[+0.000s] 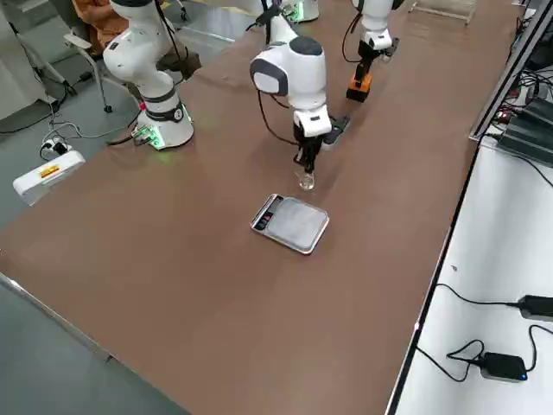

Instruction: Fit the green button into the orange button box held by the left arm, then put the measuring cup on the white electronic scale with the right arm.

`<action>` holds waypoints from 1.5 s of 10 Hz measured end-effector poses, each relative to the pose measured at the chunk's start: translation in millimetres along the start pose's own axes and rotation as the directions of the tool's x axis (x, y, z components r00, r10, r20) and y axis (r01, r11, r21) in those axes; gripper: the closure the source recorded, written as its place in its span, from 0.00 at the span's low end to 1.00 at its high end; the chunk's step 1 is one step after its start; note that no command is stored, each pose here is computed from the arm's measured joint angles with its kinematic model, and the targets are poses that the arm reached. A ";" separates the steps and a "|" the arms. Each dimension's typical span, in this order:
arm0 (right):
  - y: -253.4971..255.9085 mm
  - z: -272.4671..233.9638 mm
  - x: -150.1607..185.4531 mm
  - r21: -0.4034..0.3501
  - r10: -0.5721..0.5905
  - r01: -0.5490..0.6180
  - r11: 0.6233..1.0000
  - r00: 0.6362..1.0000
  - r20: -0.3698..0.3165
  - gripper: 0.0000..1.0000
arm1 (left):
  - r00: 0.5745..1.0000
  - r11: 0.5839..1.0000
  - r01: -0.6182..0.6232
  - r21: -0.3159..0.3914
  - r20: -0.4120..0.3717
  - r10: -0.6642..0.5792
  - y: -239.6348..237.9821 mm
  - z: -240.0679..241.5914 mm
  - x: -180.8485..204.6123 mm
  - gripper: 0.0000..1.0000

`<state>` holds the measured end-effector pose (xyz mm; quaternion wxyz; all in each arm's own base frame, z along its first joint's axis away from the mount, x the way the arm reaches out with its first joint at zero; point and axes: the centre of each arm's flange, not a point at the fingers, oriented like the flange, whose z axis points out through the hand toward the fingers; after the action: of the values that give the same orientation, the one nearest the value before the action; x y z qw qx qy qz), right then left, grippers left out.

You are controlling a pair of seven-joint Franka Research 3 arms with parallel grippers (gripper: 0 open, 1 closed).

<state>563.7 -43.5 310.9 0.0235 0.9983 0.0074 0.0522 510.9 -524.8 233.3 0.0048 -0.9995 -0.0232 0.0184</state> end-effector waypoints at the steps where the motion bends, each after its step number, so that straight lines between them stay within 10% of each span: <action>1: 24.5 -4.0 1.0 -0.014 -0.032 0.032 0.999 0.999 -0.008 0.93 | 1.000 1.000 -0.001 0.006 0.002 0.001 -0.7 0.3 0.0 0.01; 15: 65.4 56.9 16.5 -0.079 -0.097 0.098 0.992 0.995 0.017 0.93 | 1.000 1.000 0.026 0.006 -0.004 -0.026 -2.0 -3.7 4.1 0.01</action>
<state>586.9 -111.2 259.2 0.0659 0.9954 0.0539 0.0446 515.1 -522.6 236.8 0.0080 -0.9992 -0.0362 0.0165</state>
